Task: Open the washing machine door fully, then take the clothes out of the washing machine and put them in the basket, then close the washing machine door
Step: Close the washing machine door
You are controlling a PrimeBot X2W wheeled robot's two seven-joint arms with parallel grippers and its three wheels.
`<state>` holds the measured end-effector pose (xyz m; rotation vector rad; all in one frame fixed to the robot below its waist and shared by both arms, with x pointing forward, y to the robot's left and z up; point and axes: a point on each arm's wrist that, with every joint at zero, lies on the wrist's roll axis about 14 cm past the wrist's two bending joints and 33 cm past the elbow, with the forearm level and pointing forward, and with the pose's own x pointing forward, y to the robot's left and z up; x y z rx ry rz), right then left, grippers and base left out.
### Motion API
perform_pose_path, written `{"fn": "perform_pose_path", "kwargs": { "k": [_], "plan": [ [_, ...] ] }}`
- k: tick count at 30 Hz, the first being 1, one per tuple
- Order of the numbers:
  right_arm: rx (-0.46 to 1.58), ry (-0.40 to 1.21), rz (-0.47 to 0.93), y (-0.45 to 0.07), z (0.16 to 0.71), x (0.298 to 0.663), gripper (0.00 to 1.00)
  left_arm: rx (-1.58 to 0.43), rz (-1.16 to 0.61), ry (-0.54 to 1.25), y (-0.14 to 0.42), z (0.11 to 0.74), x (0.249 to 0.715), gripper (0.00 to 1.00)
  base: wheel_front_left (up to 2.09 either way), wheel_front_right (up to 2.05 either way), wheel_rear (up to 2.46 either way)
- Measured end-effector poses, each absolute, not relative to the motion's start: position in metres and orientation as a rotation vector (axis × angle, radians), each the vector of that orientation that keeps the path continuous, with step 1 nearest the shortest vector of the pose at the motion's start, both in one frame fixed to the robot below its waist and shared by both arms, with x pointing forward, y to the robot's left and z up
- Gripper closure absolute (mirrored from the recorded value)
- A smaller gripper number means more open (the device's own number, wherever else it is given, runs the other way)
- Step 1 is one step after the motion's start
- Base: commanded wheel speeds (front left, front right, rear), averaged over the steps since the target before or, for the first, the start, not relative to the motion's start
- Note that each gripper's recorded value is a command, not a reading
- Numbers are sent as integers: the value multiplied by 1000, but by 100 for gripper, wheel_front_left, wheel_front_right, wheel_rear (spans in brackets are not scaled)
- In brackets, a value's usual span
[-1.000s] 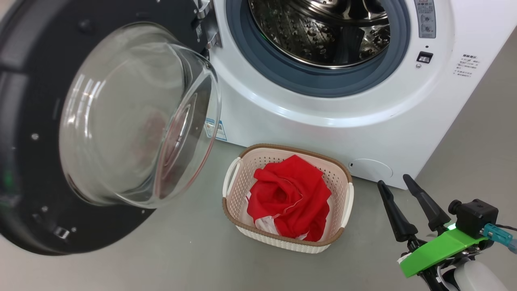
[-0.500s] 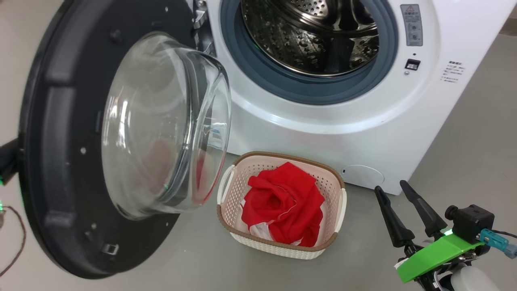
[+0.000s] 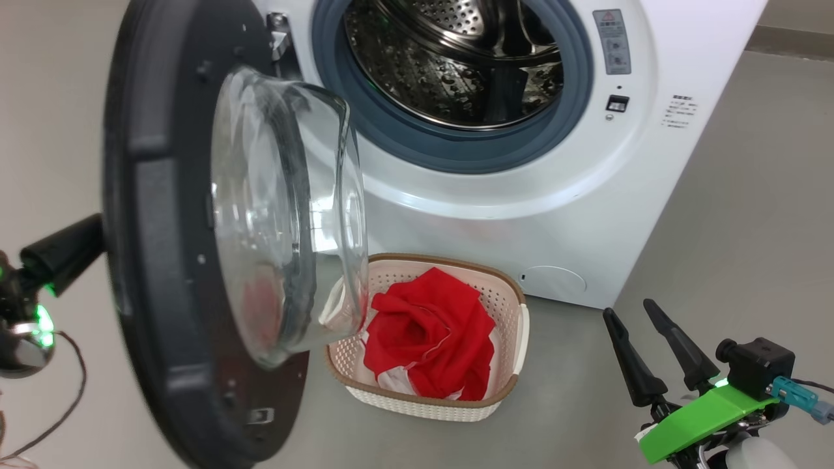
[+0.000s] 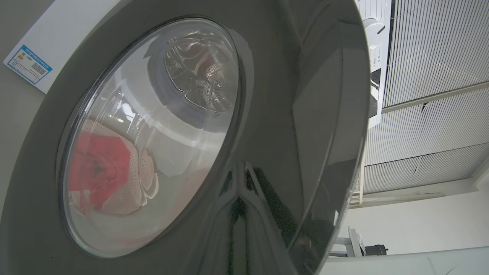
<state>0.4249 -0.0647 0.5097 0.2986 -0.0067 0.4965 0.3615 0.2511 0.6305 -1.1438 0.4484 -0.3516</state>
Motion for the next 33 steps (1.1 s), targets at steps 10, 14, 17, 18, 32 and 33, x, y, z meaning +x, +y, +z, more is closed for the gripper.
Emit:
{"fn": "perform_pose_path", "kwargs": {
  "k": [10,14,17,18,32,33],
  "plan": [
    [303,-4,447,-82,506,421,0,-1117,-480,508,201,634,370,100,0,0,0],
    [303,-6,427,-89,506,419,0,-1121,-501,514,186,631,377,100,0,0,0],
    [303,-8,406,-97,506,417,0,-1123,-515,519,177,630,383,100,0,0,0],
    [304,-8,398,-99,506,417,0,-1123,-520,522,175,629,385,100,0,0,0],
    [296,-23,273,-145,506,401,0,-1129,-587,523,133,621,417,100,0,0,0],
    [295,-25,264,-148,506,399,0,-1130,-596,528,129,621,418,100,0,0,0]
  ]
}}
